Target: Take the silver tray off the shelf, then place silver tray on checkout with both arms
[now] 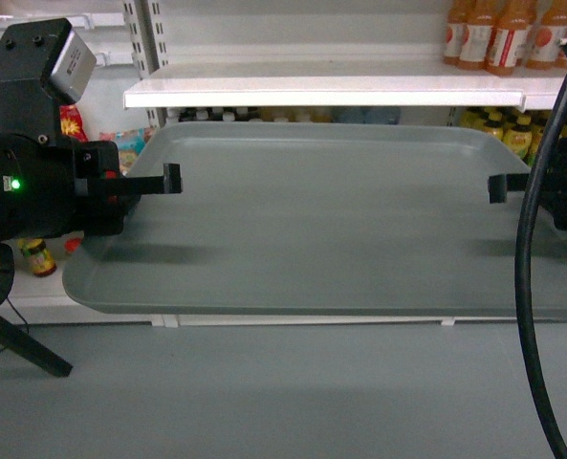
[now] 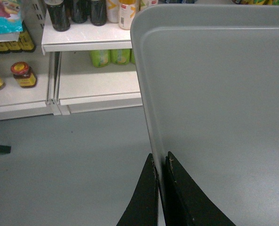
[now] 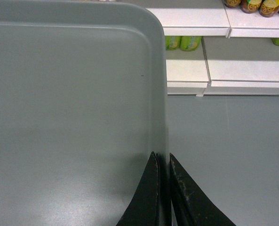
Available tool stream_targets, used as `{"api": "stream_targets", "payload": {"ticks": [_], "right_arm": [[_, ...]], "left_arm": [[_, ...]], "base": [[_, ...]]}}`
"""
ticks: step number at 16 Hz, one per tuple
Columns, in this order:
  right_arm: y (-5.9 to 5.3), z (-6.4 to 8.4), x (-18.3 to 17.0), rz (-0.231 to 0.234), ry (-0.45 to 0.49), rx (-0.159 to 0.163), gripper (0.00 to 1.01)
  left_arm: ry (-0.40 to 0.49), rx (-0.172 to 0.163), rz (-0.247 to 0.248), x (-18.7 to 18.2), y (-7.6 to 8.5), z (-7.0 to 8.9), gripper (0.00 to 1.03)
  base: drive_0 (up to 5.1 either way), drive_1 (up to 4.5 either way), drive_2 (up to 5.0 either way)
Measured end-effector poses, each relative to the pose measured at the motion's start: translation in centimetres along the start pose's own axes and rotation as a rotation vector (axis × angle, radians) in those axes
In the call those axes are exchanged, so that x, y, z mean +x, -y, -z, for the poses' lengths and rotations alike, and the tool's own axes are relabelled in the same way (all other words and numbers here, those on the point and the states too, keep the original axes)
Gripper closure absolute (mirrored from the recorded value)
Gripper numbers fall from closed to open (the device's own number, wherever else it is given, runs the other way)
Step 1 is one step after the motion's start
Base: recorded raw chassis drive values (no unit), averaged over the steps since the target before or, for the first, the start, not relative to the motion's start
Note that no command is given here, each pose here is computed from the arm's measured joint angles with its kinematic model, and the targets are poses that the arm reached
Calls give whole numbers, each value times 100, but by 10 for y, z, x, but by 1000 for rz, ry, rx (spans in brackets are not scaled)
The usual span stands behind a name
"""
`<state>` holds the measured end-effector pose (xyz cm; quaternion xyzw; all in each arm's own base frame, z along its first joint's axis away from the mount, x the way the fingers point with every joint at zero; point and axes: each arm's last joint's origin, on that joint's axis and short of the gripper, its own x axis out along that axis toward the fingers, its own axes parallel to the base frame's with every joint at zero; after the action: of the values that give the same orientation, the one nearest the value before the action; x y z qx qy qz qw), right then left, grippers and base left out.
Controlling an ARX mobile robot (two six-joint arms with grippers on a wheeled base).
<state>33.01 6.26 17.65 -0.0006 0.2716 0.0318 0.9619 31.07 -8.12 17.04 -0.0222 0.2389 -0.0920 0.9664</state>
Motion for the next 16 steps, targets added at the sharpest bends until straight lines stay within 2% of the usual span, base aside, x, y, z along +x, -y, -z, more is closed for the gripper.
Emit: {"api": "stream_targets", "payload": {"ticks": [16], "right_arm": [[0,0,0,-3,-2,0,98]], "left_arm": [[3,2,0,0,0,0,100]], "base": [[9,-408,425]]}}
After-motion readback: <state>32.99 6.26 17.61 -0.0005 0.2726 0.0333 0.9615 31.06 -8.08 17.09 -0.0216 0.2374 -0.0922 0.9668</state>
